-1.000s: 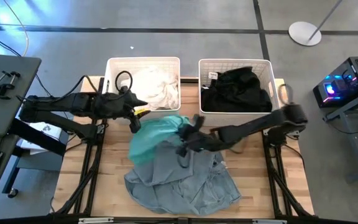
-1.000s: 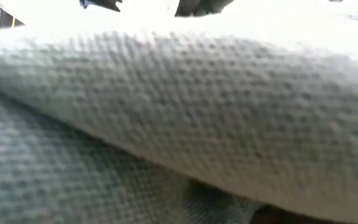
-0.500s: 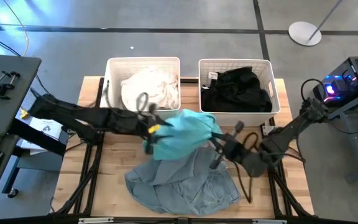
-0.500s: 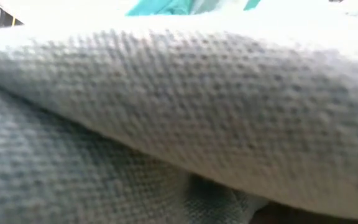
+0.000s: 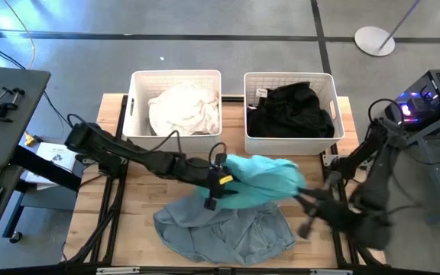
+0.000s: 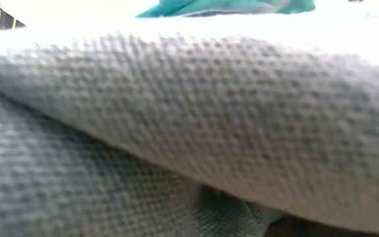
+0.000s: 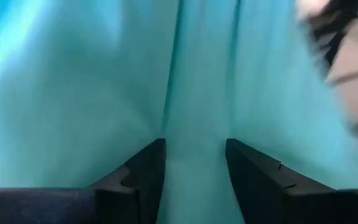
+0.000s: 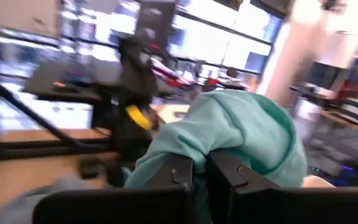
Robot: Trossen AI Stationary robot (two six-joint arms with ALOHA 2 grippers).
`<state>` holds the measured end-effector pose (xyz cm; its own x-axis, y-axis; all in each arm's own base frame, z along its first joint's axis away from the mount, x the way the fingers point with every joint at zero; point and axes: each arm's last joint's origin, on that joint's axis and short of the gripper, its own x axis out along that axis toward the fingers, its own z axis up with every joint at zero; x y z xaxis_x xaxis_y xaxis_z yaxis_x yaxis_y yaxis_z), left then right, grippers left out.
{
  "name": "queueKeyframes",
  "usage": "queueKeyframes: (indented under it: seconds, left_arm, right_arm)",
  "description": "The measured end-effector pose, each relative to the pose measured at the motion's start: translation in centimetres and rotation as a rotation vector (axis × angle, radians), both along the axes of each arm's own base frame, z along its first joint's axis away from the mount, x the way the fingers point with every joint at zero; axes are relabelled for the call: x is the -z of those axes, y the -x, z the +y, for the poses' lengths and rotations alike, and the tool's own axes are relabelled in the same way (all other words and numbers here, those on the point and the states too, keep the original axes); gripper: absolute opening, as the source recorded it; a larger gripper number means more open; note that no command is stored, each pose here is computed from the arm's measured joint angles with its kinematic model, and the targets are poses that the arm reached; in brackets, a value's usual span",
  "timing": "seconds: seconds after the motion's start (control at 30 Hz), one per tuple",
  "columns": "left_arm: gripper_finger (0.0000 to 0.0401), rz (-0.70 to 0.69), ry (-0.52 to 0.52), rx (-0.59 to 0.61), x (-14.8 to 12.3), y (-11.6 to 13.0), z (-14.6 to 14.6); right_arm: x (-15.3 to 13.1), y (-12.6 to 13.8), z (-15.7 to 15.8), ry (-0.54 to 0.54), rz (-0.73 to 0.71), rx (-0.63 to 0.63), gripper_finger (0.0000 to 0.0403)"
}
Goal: Sort clothes
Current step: Put the blue shorts into the left white laundry bin
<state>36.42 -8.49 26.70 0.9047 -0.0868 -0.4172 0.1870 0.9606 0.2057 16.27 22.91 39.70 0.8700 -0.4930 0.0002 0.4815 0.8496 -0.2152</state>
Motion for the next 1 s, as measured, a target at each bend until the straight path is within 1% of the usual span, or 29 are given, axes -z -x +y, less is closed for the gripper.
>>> queueKeyframes:
  seconds: [0.07,0.13,0.2,0.3,0.37,0.4,0.47,0.5,0.57,0.67,0.73,0.77,0.8,0.83,0.87,0.93,1.0]
  left_arm:
    - [0.0161,0.055,-0.021,-0.039,0.7,0.1,0.1]
    - [0.0161,0.099,-0.021,-0.067,1.1,0.3,0.3]
    - [0.0161,0.134,-0.010,-0.082,1.4,0.5,0.3]
    - [0.0161,0.189,-0.002,-0.104,1.8,0.9,0.2]
    - [0.0161,0.226,-0.013,-0.129,2.1,1.2,0.1]
    - [0.0161,0.251,-0.023,-0.144,2.4,1.4,-0.1]
    - [0.0161,0.297,-0.051,-0.180,2.7,1.9,-0.4]
    - [0.0161,0.312,-0.064,-0.196,2.9,2.1,-0.5]
    - [0.0161,0.338,-0.095,-0.223,3.1,2.5,-0.9]
    - [0.0161,0.359,-0.135,-0.254,3.3,3.1,-1.6]
    - [0.0161,0.358,-0.152,-0.271,3.3,3.4,-2.0]
    - [0.0161,0.353,-0.155,-0.278,3.3,3.5,-2.2]
    - [0.0161,0.349,-0.160,-0.281,3.3,3.6,-2.4]
    - [0.0161,0.345,-0.163,-0.285,3.3,3.6,-2.6]
    - [0.0161,0.339,-0.165,-0.285,3.2,3.6,-2.7]
    - [0.0161,0.328,-0.168,-0.285,3.2,3.6,-2.8]
    - [0.0161,0.327,-0.161,-0.292,3.2,3.6,-2.8]
  right_arm:
    - [-1.2,1.8,-0.1,-0.047,-0.025,-0.058,0.0005]
    - [-1.9,2.7,-0.4,-0.098,-0.050,-0.078,0.0005]
    - [-1.9,2.8,-0.9,-0.113,-0.059,-0.073,0.0006]
    - [-1.3,2.1,-1.1,-0.135,-0.068,-0.063,0.0006]
    - [-0.4,1.8,-1.0,-0.158,-0.049,-0.134,0.0006]
    - [0.3,1.8,-0.9,-0.195,-0.026,-0.196,0.0006]
    - [2.0,1.3,-1.0,-0.321,0.067,-0.303,0.0006]
    - [3.1,1.1,-1.1,-0.389,0.135,-0.321,0.0006]
    - [5.8,0.5,-1.2,-0.497,0.258,-0.260,0.0006]
    - [10.5,-0.4,-1.6,-0.635,0.451,-0.099,0.0006]
    - [12.9,-1.1,-1.4,-0.730,0.626,-0.061,0.0007]
    - [14.0,-1.5,-1.3,-0.749,0.703,-0.055,0.0007]
    - [14.8,-1.8,-1.2,-0.740,0.755,-0.059,0.0008]
    - [15.5,-2.3,-1.2,-0.712,0.775,-0.055,0.0009]
    - [16.1,-2.8,-1.4,-0.678,0.766,-0.042,0.0012]
    - [16.8,-4.0,-1.9,-0.603,0.706,0.006,0.0022]
    - [17.4,-5.3,-2.6,-0.555,0.712,0.023,0.0041]
